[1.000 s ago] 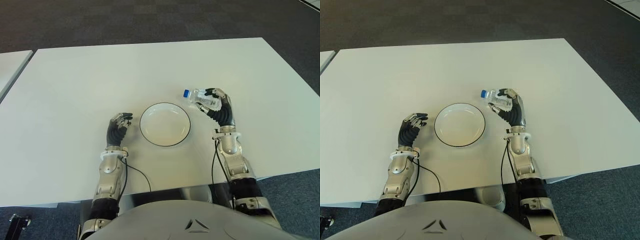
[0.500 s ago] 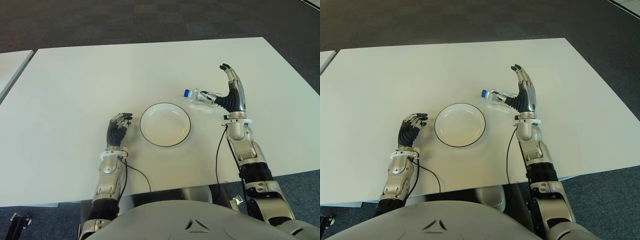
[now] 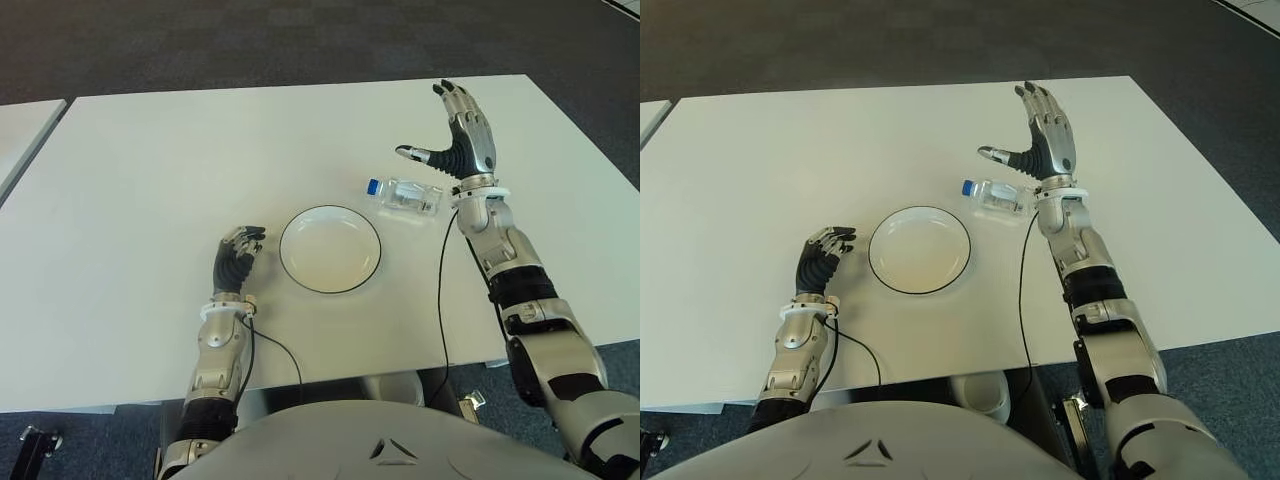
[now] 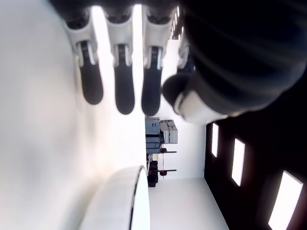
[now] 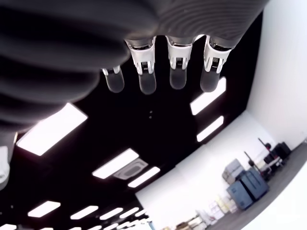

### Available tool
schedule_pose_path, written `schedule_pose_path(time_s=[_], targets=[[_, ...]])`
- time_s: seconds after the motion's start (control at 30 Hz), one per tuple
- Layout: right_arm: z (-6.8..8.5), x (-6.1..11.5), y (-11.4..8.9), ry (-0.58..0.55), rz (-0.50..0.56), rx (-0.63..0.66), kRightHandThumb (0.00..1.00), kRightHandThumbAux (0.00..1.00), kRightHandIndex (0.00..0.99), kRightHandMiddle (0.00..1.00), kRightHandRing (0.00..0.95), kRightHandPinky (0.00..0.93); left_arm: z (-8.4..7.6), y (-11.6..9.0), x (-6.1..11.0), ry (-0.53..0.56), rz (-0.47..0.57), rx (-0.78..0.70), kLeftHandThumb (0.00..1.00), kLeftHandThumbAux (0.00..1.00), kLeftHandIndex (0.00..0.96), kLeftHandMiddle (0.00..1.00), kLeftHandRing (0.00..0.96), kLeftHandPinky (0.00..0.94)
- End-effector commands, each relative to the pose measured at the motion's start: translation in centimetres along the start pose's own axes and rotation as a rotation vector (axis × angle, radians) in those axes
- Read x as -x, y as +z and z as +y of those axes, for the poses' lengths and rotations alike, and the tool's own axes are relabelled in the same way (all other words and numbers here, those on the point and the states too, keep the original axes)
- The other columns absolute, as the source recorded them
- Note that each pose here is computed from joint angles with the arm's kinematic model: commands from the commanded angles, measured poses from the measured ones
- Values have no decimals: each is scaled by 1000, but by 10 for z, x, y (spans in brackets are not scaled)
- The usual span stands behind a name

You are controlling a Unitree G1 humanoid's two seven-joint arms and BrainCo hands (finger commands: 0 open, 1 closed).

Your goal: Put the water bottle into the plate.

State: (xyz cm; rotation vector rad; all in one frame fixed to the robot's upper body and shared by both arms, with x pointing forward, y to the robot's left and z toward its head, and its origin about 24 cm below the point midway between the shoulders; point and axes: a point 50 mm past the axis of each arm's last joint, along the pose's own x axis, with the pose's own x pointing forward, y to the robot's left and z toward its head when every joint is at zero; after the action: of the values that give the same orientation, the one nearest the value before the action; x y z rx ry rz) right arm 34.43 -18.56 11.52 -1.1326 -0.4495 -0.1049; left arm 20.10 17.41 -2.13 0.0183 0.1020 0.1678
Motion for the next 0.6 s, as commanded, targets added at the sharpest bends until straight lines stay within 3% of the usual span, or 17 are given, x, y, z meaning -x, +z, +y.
schedule_pose_path(time_s=[0.03,0.33,0.6], targets=[[7,-2,-6,161,44,93,622,293,1,3,0,0,0,-2,3,-7,20,0,701,723,411,350,344,359],[16,-19,-9,355,85,212,601,231,0,0,0,0,0,-2,4,-6,18,0,702,723,411,345,339,352],[33,-27,-16,532,119,296,604,199,0,0,0,0,1,-3,4,2,20,4,702,722,411,346,338,348]])
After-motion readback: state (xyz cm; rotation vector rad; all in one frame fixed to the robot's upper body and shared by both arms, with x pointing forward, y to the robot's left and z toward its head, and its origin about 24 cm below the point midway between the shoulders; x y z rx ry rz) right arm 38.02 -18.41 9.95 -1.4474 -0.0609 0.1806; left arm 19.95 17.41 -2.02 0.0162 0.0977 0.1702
